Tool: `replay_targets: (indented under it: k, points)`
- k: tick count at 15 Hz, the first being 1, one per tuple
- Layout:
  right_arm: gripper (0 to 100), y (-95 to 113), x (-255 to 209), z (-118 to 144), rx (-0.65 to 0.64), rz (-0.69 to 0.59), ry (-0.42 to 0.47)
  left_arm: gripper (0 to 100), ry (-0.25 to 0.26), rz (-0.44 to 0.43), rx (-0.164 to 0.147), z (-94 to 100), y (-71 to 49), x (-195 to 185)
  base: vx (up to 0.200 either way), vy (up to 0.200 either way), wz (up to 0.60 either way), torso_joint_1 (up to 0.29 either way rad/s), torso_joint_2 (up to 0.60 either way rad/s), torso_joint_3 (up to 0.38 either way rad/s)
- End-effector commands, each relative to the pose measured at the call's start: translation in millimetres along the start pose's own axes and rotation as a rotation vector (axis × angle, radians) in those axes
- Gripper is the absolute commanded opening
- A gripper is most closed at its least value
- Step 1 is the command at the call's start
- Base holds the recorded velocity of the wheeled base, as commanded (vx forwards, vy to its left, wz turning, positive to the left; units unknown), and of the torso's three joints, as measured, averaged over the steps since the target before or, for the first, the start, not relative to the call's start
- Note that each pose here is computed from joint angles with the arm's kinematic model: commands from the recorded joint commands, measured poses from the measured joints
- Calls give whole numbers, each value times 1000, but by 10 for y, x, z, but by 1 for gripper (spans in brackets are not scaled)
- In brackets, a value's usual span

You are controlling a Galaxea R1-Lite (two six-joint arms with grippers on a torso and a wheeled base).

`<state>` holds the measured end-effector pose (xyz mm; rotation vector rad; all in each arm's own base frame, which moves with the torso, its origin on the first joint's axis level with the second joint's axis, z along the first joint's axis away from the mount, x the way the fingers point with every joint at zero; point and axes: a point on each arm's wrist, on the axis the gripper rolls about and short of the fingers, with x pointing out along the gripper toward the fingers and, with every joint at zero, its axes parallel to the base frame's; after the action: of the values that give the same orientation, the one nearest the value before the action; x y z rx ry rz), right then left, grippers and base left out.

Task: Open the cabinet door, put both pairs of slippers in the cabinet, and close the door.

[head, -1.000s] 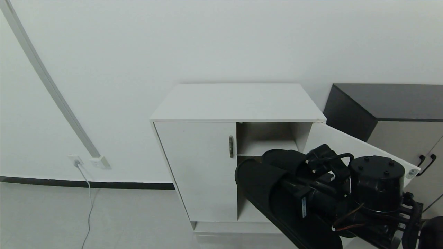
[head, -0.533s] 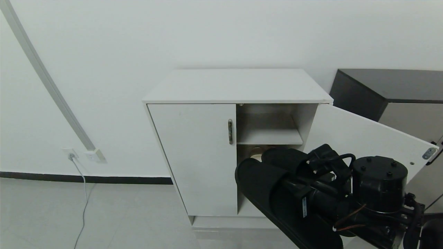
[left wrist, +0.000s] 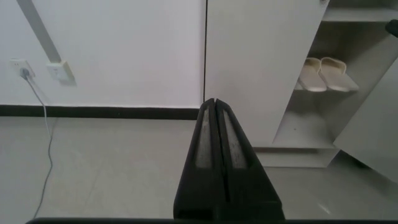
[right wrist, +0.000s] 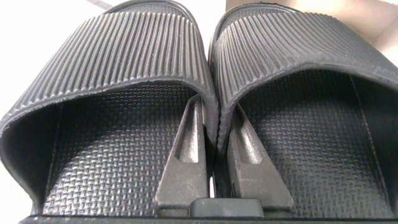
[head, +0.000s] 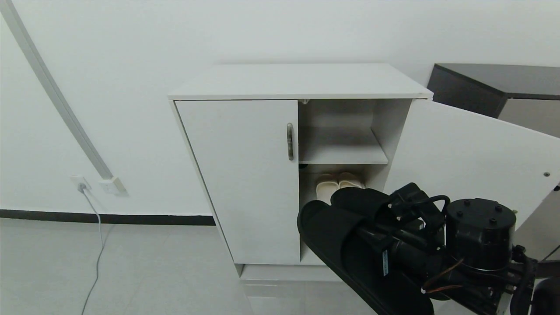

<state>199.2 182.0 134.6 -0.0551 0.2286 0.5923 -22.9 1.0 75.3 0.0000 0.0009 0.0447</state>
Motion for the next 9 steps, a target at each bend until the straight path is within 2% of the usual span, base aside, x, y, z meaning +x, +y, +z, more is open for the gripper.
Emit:
replay_targets:
  k: [1, 7, 9]
  points:
    - [0, 1, 2, -5, 0, 0, 2, 0, 1, 1, 0, 0, 0, 1, 0, 0, 0, -124, 466, 349]
    - [0, -2, 4, -1, 0, -1, 1, 0, 1, 1, 0, 0, 0, 1, 0, 0, 0, -75, 443, 367]
    - [0, -1, 12, -4, -1, -1, 2, 0, 1, 1, 0, 0, 0, 1, 0, 0, 0, -24, 173, 158]
